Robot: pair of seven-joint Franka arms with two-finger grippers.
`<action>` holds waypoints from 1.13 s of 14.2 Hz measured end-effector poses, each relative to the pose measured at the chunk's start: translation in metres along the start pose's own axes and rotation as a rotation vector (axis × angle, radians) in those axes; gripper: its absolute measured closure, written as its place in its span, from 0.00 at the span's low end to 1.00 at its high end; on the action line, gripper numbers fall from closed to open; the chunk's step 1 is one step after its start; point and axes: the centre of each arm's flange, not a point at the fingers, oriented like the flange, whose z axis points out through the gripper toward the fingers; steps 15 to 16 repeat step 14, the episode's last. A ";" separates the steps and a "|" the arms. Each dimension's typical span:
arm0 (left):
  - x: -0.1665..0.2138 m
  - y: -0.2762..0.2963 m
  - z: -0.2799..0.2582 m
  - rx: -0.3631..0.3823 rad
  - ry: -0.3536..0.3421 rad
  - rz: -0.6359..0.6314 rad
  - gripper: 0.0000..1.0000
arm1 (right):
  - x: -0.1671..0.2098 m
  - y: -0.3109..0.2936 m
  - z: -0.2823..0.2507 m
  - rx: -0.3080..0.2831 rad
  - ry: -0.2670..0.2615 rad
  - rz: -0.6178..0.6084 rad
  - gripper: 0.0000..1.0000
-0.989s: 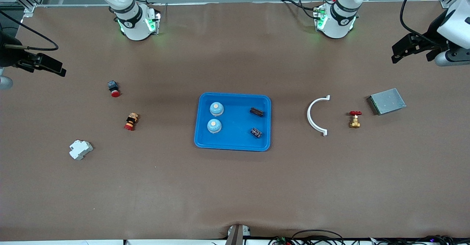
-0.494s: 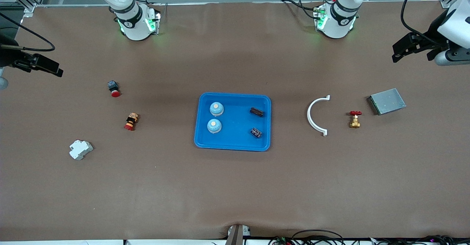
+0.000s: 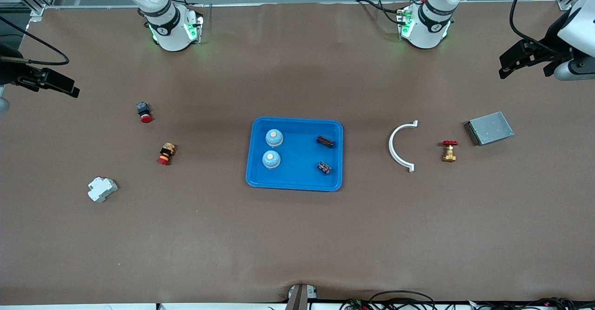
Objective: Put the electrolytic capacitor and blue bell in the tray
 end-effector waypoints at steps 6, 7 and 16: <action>0.001 0.000 0.003 0.000 0.002 0.001 0.00 | 0.002 0.000 -0.002 0.003 0.022 -0.015 0.00; 0.001 0.000 0.003 0.000 0.002 0.001 0.00 | 0.003 0.000 -0.003 0.005 0.032 -0.030 0.00; 0.002 0.000 0.001 -0.001 0.009 0.000 0.00 | 0.008 0.020 -0.004 0.010 0.042 -0.021 0.00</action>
